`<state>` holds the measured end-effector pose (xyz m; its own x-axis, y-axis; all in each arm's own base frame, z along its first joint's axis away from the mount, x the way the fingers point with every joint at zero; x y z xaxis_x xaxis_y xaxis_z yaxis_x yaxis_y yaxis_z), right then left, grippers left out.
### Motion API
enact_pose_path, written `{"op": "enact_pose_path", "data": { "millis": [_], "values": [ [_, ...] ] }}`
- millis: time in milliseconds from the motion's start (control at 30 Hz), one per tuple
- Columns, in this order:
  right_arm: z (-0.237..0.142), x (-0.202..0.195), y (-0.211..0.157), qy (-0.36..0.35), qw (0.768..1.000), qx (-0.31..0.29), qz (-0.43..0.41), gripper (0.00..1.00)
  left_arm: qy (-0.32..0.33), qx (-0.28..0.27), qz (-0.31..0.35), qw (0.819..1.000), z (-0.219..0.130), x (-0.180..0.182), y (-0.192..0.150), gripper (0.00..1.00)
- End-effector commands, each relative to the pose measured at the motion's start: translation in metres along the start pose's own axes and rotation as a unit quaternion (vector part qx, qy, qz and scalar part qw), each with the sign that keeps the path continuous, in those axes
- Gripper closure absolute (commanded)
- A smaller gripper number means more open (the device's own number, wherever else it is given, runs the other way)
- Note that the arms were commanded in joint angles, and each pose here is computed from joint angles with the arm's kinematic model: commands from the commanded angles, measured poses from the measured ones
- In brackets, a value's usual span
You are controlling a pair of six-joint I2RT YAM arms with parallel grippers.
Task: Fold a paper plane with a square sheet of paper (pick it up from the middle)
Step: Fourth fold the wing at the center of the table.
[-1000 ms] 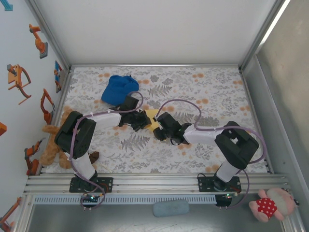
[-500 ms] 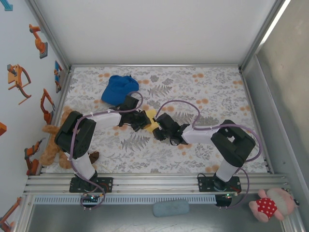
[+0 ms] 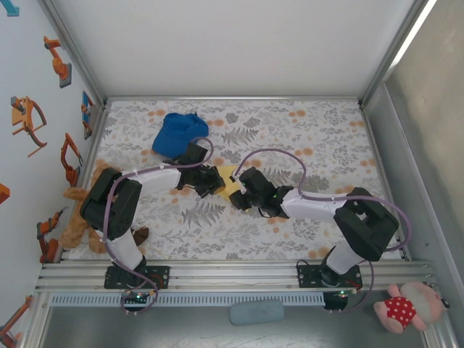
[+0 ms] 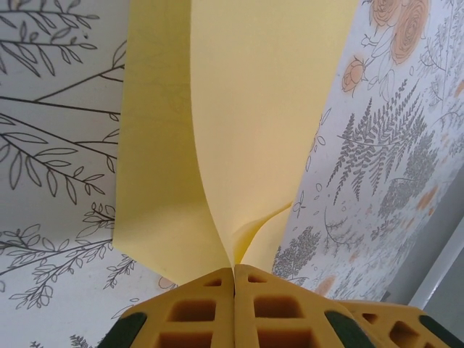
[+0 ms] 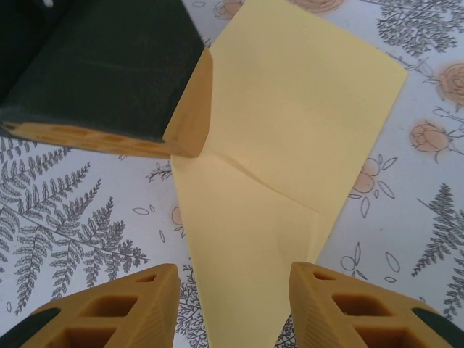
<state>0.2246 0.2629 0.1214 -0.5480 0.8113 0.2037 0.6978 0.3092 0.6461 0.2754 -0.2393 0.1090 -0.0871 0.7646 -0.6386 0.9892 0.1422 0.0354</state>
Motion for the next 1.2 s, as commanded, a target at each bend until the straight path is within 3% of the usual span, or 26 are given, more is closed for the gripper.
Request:
{"op": "enact_pose_path", "data": {
  "millis": [0,433,933,1167],
  "values": [
    [0.007,0.005,-0.002,0.017,0.999,0.011,-0.025,0.56,-0.012,-0.006,-0.002,1.000,-0.013,-0.012,0.003,0.92],
    [0.028,0.000,-0.004,-0.008,0.999,0.007,-0.041,0.57,-0.017,-0.001,-0.016,1.000,-0.015,-0.013,0.006,0.92],
    [0.027,0.000,-0.001,-0.011,0.999,-0.006,-0.038,0.66,-0.017,0.005,-0.021,1.000,-0.013,-0.010,0.005,0.90],
    [0.031,-0.002,-0.007,-0.015,0.999,0.000,-0.037,0.75,-0.016,-0.001,-0.022,1.000,-0.017,-0.009,0.005,0.87]
  ]
}}
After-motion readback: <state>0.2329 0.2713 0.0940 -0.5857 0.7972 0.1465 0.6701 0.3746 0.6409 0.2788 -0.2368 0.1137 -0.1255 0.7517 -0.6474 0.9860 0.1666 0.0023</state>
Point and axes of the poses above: each hand's point on the last joint's axis, 136 mm out from that joint toward the fingers, its own z axis out along the fingers, its own x axis along the line the jaws close on, y = z × x, the point moved 8 cm from there along -z, back along the fingers, and after that the axes turned 10 degrees about z, right-handed, at the moved point
